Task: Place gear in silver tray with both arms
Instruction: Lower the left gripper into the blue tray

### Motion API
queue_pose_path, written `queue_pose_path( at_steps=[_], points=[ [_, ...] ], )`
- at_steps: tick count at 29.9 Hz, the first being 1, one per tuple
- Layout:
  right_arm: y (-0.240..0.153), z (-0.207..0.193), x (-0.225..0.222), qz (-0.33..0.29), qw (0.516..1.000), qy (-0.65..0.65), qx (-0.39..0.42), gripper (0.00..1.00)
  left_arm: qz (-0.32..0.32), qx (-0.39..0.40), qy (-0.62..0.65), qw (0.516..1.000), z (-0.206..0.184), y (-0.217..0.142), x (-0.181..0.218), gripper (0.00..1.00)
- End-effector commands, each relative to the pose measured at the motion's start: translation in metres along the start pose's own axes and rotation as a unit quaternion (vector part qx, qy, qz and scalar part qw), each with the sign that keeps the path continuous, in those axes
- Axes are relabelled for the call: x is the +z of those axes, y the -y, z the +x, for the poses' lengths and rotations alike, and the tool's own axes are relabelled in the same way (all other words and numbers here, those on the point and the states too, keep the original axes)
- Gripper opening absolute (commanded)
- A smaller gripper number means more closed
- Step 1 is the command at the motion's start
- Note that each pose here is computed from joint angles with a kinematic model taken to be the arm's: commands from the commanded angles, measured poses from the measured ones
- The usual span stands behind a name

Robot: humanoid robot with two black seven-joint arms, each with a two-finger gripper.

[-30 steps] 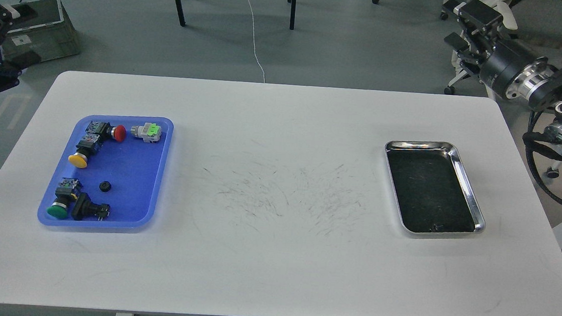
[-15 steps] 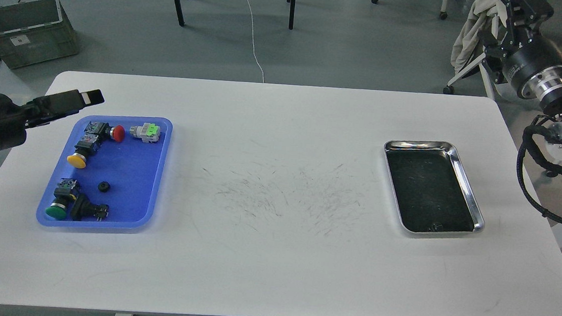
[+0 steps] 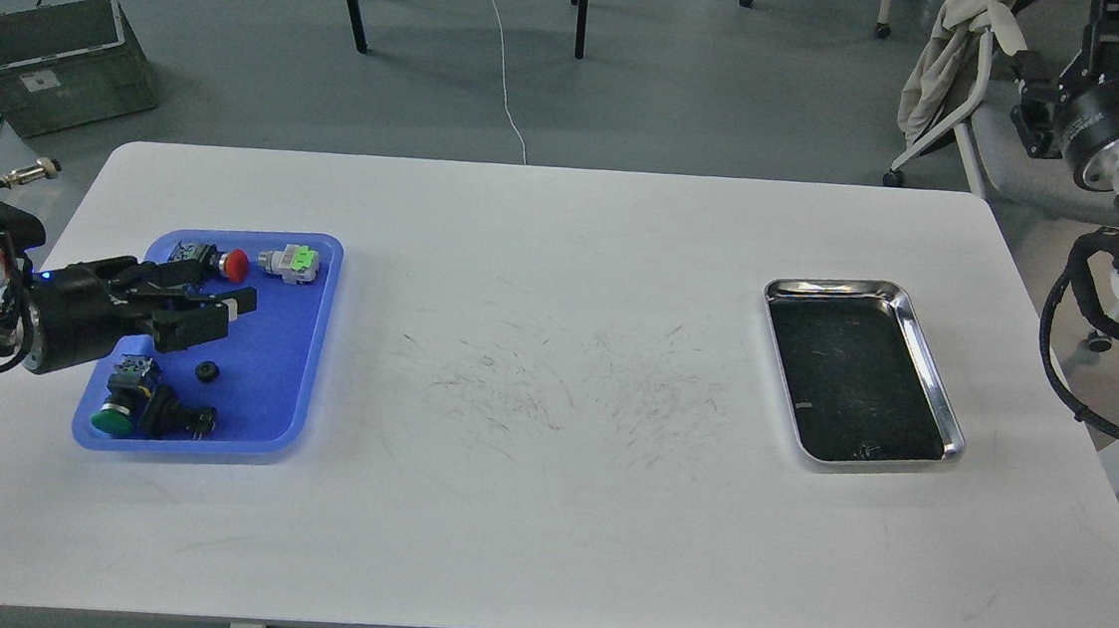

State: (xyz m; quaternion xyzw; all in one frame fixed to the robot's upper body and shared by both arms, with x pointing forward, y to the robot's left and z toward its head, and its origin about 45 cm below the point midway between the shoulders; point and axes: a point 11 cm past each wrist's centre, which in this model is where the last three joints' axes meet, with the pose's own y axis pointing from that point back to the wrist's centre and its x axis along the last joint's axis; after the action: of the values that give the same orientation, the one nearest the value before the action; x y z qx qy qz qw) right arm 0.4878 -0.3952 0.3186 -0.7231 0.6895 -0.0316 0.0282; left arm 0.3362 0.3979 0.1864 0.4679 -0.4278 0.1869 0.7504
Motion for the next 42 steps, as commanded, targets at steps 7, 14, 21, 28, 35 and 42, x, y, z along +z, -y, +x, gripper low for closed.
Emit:
queue_pose_path(
  at_steps=[7,14,21,28,35,42],
  points=[
    [0.001,-0.001,-0.002,0.001,1.000,-0.002,-0.002,0.91,0.044,-0.021,0.078,0.996,-0.019,0.007,-0.031,0.78],
    [0.001,-0.001,-0.001,0.001,1.000,-0.004,-0.003,0.91,0.043,-0.049,0.074,0.995,-0.050,0.003,-0.030,0.73],
    [0.000,-0.001,0.000,-0.001,1.000,-0.005,-0.003,0.92,0.042,-0.062,0.074,0.994,-0.062,0.001,-0.030,0.52],
    [0.001,-0.002,0.000,-0.002,1.000,-0.006,-0.005,0.92,0.044,-0.063,0.072,0.994,-0.065,0.004,-0.030,0.51],
    [0.000,-0.003,0.001,-0.003,1.000,-0.006,-0.007,0.92,0.052,-0.066,0.071,0.994,-0.068,0.007,-0.035,0.51],
    [0.000,-0.003,0.001,-0.003,1.000,-0.007,-0.007,0.92,0.057,-0.067,0.070,0.994,-0.070,0.008,-0.037,0.51]
  ],
)
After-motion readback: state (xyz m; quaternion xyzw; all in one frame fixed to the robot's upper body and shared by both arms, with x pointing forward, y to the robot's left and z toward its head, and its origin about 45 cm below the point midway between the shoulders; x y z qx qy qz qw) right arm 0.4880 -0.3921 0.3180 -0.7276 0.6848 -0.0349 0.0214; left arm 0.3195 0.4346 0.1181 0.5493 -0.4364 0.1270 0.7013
